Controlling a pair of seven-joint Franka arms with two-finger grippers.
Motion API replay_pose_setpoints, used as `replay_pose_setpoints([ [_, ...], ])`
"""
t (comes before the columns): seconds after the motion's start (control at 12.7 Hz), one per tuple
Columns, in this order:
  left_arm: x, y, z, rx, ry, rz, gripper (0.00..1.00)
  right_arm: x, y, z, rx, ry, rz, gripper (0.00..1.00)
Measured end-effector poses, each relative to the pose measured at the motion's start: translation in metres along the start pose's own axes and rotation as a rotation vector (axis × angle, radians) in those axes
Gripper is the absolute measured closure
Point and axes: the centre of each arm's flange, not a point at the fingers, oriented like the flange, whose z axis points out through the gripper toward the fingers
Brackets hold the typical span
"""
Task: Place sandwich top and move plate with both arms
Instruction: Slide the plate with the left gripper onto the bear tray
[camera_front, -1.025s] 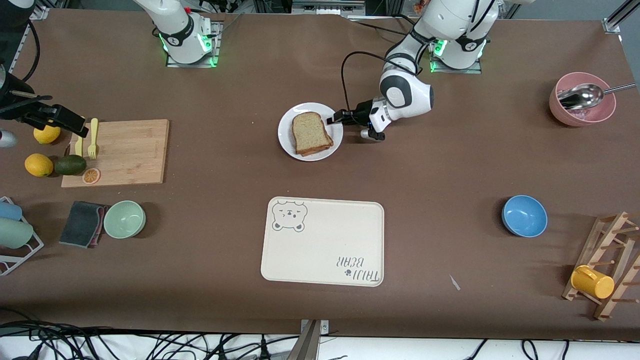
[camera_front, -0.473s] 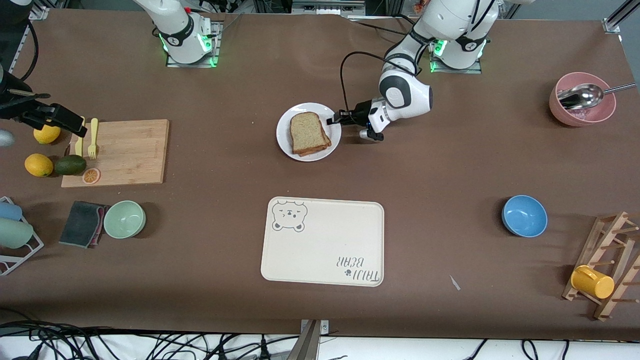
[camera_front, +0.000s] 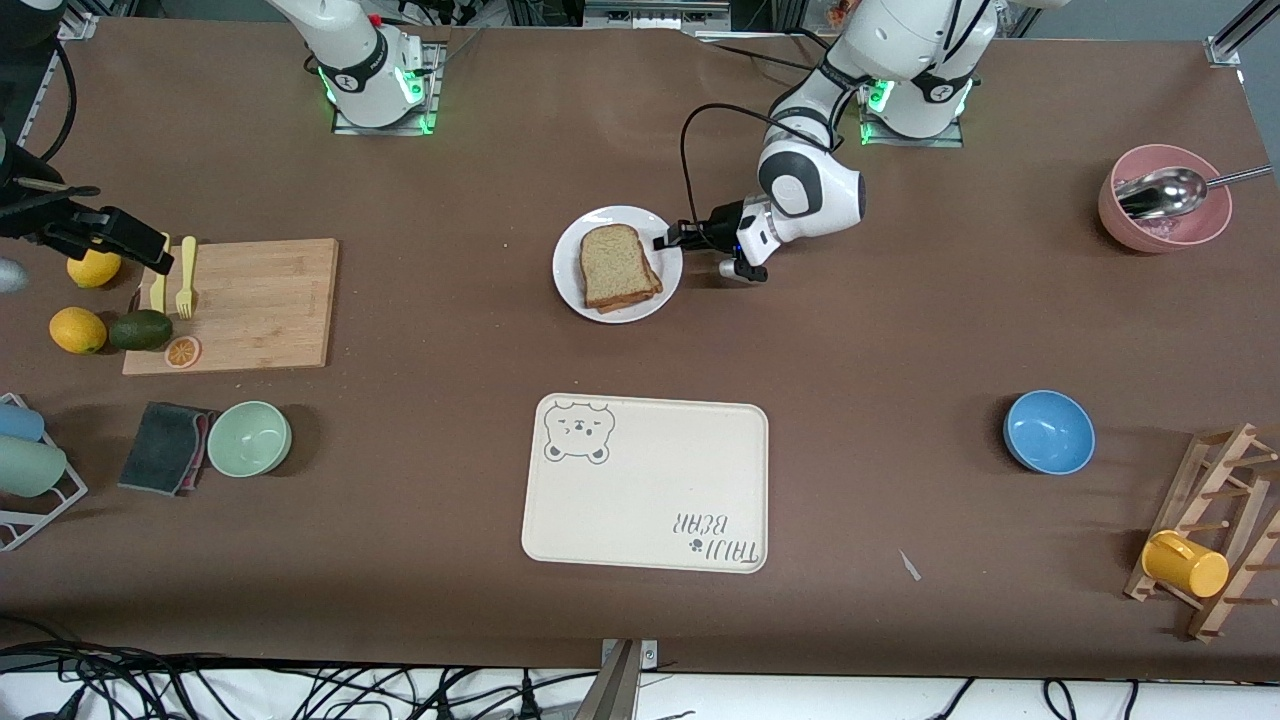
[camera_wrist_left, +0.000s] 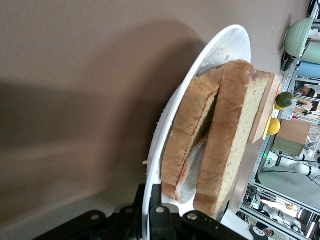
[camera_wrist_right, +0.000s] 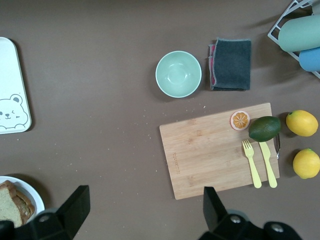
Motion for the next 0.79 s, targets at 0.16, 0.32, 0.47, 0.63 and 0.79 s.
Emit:
replay_pose_setpoints([
  [0.16,0.010,0.009,-0.001,-0.027,0.050,-0.035,0.95,0.000,0.000,0.000,0.000,0.000,0.000,0.00],
  [0.32,0.019,0.018,-0.002,-0.046,0.077,-0.044,0.95,0.000,0.000,0.000,0.000,0.000,0.000,0.00],
  [0.47,0.029,0.029,-0.003,-0.067,0.092,-0.056,0.95,0.000,0.000,0.000,0.000,0.000,0.000,0.00],
  [0.63,0.045,0.045,-0.008,-0.100,0.116,-0.068,0.95,0.000,0.000,0.000,0.000,0.000,-0.001,0.00],
  [0.79,0.066,0.059,-0.017,-0.133,0.154,-0.068,0.95,0.000,0.000,0.000,0.000,0.000,-0.001,0.00],
])
